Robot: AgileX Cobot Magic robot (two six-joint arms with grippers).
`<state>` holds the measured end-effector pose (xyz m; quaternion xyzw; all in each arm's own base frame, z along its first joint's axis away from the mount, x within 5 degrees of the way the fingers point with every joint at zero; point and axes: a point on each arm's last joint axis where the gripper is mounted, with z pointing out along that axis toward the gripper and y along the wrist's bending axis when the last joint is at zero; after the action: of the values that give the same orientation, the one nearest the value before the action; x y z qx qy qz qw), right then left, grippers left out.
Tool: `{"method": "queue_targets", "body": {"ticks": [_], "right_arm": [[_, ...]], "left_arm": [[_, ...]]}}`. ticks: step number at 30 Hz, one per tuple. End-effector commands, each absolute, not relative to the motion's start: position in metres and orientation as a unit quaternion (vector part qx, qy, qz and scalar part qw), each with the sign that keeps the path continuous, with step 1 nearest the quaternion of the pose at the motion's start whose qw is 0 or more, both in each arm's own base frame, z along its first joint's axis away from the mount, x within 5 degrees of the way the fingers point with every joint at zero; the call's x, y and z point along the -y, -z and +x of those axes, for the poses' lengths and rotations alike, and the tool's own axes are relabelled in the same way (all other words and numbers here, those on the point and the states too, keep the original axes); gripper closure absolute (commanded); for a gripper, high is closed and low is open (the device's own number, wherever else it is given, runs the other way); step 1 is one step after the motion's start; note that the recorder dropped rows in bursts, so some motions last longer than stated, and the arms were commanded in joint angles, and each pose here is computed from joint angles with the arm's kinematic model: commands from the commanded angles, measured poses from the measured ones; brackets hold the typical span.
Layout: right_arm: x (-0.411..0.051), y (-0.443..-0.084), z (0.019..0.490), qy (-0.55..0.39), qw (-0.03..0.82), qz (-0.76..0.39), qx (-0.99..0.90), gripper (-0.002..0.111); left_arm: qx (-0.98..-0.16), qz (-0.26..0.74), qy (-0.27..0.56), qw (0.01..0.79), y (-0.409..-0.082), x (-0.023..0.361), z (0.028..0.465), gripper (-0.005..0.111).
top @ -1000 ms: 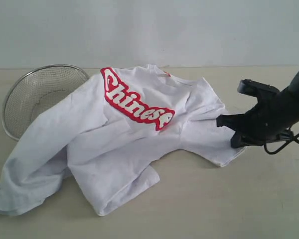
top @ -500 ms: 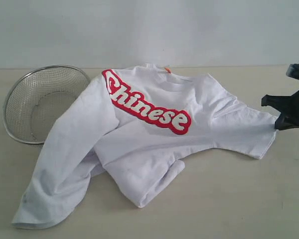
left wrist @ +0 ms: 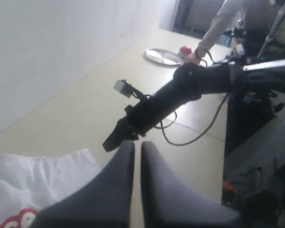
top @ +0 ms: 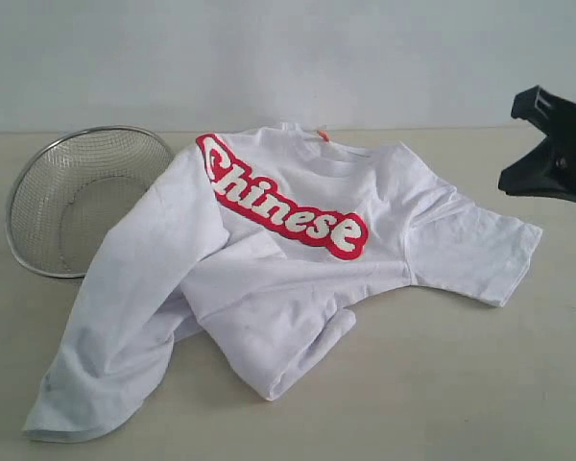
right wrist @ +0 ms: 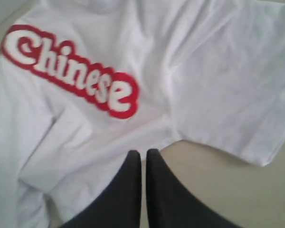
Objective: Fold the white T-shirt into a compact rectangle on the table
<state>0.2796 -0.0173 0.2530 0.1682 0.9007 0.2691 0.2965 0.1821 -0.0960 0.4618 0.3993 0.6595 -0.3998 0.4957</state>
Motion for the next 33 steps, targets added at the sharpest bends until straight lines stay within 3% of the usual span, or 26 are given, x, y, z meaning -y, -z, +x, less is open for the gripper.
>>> {"method": "queue_targets", "body": {"ticks": [1,10,21,30,33], "right_arm": [[-0.013,-0.289,0.245,-0.316,0.306,0.112,-0.891,0.108],[-0.055,-0.307,0.212,-0.358,0.257,0.021,-0.898,0.108],[-0.082,-0.307,0.211,-0.35,0.277,-0.024,-0.895,0.108],[-0.073,-0.298,0.221,-0.262,0.313,-0.057,-0.911,0.108],[-0.074,-0.282,0.233,-0.253,0.288,-0.052,-0.922,0.108]], "left_arm": [[-0.625,0.384,0.448,0.51,-0.464,0.099,0.178,0.102],[-0.65,0.364,0.464,0.479,-0.44,0.099,0.175,0.102],[-0.621,0.394,0.438,0.517,-0.453,0.096,0.136,0.102],[-0.661,0.356,0.468,0.467,-0.416,0.096,0.138,0.102],[-0.669,0.346,0.474,0.456,-0.405,0.095,0.127,0.102]]}}
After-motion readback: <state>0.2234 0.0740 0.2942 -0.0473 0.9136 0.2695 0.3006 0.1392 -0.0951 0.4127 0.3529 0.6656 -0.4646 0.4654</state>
